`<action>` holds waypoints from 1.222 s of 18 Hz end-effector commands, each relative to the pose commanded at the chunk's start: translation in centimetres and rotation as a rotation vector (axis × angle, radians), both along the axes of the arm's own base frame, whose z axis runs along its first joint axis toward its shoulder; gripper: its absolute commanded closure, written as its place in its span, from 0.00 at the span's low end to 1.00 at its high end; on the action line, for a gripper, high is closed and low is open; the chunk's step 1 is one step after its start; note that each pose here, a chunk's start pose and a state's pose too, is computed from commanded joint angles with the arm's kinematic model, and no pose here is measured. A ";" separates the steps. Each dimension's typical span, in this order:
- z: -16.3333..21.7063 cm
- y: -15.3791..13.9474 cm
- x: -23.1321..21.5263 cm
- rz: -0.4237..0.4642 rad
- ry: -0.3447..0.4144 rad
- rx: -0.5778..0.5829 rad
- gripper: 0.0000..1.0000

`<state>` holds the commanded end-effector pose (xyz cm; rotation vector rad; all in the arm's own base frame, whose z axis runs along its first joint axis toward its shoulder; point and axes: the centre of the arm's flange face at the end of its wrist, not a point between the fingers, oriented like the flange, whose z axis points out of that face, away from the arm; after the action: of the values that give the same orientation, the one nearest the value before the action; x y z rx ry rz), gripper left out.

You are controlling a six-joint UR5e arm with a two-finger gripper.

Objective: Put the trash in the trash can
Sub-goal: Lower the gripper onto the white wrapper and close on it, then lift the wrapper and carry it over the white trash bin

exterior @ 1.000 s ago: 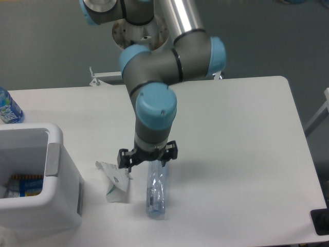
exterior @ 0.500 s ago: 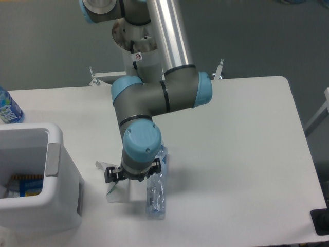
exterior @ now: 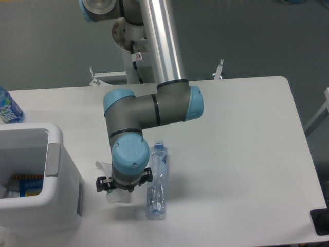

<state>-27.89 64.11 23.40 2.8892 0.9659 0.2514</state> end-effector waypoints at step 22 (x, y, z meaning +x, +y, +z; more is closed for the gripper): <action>-2.4 -3.0 0.0 -0.021 0.035 -0.128 1.00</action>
<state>-27.89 61.08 21.00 2.7945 0.9201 0.1327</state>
